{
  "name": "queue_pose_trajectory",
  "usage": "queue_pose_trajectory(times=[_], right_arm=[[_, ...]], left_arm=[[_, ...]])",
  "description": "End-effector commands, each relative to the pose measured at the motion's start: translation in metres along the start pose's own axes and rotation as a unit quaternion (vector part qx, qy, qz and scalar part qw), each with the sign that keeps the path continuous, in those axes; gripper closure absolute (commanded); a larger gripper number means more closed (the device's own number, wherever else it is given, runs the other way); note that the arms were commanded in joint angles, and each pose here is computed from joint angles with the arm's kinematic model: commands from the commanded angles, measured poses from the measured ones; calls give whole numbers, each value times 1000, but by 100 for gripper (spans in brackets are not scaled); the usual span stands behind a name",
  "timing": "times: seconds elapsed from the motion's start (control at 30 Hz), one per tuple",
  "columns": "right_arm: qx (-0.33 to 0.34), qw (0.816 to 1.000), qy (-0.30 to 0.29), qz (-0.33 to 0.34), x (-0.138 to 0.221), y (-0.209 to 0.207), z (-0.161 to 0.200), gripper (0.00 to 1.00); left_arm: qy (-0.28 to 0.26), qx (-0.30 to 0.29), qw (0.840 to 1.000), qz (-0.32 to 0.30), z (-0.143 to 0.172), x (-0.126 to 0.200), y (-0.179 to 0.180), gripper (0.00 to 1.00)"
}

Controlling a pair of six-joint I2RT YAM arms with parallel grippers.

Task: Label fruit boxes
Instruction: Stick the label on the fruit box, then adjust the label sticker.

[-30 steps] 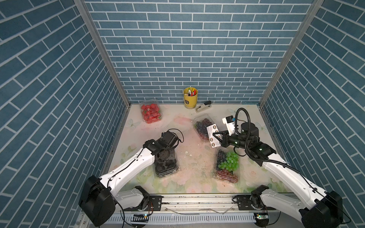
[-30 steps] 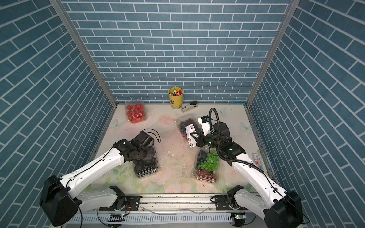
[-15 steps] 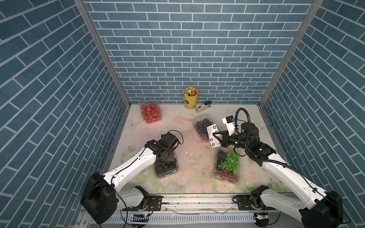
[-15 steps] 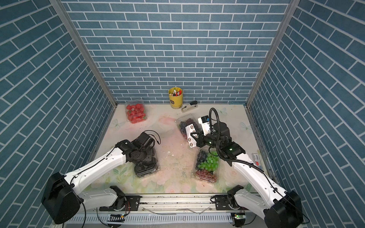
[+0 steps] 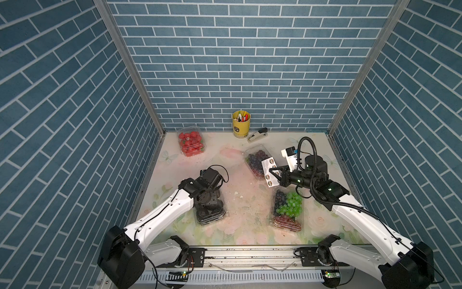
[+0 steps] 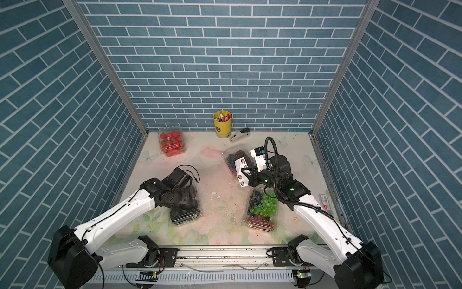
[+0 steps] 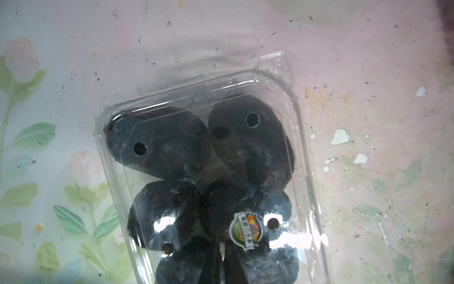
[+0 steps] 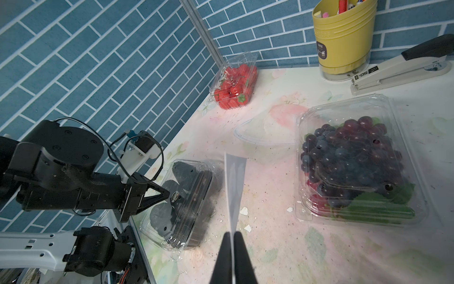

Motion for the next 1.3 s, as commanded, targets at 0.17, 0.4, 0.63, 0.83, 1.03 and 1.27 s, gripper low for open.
queue_pose_trajectory(times=[0.17,0.4,0.63,0.83,1.03,1.27], right_arm=[[-1,1000,4,-5,-3,-4,4,100],[-4,1000,-3,-4,-4,-5,4,100],[-12,999,-34,19,0,-9,-6,100],[-61,993,-97,12,15,-17,-30,100],[-107,982,-146,-48,27,-16,-56,100],[-144,958,-209,-133,39,-4,-84,100]], left_arm=[[-16,-5,999,39,-10,2,-12,88],[-80,-5,988,133,-37,15,-39,78],[-165,-20,960,224,-82,43,-68,61],[-253,-24,914,315,-123,67,-97,55],[-311,-18,857,411,-155,88,-124,50],[-349,-12,800,488,-174,106,-141,46]])
Point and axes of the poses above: each gripper's point midway between its finger pads, its own x axis back along the fingers, its own y axis along the line the jaws close on, z = x × y, the point moved 5 cm from there along x, back along the fingers, and after that the axes turned 15 degrees about -x, right-handed, at the moved point
